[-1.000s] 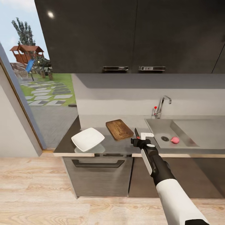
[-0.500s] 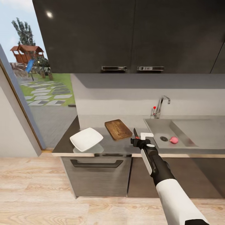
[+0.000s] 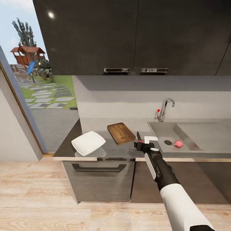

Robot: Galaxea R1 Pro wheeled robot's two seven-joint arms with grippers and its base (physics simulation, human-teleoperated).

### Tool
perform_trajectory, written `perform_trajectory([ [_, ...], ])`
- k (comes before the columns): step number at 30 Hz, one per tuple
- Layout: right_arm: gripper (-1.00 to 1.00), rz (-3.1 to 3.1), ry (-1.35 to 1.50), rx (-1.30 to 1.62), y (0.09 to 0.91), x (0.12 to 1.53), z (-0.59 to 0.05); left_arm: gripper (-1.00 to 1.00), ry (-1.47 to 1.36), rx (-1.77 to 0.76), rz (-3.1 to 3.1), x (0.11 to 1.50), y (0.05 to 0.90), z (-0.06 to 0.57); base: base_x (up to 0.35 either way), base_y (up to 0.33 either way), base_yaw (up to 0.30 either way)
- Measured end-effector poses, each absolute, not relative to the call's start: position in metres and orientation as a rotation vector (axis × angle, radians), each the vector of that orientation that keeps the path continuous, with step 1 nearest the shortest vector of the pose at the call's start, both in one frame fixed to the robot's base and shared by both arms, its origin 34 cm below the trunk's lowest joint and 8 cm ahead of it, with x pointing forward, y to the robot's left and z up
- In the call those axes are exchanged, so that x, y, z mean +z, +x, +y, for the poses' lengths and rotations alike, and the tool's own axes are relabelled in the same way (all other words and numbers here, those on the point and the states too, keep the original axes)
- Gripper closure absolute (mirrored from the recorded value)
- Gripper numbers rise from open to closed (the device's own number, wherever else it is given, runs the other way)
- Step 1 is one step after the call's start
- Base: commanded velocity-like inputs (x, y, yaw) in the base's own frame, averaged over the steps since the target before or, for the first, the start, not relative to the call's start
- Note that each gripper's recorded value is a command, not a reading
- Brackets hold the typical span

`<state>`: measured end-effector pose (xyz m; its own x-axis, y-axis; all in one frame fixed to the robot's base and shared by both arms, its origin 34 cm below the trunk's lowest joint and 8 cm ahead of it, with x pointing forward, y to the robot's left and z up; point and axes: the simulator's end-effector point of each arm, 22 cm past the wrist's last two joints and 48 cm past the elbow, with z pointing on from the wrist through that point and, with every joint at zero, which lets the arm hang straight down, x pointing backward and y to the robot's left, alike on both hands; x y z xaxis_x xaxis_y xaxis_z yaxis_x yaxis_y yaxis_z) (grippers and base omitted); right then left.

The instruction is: In the kitchen, take the Vidalia onion out of the sink, dice it on the chopping board with the paring knife, put the diced onion into the bowl on the countertop, then place both the paring knife and the chopping board into the sink.

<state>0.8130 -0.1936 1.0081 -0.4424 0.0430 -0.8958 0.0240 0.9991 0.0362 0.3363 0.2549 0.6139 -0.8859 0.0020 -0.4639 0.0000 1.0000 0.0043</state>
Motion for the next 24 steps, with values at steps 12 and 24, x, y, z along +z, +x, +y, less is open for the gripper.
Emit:
perform_trajectory([
  [12,-1.00,2.032,0.045,0.023,0.8127,1.0068,-0.1930,-1.00,0.001,0.006,2.659,0.6139,0.3362,0.2550,0.000,-0.068,0.000],
  [24,-1.00,2.034,0.043,0.029,0.8125,1.0061,-0.1918,-1.00,0.001,0.006,2.659,0.6139,0.3363,0.2550,0.000,-0.056,0.000],
])
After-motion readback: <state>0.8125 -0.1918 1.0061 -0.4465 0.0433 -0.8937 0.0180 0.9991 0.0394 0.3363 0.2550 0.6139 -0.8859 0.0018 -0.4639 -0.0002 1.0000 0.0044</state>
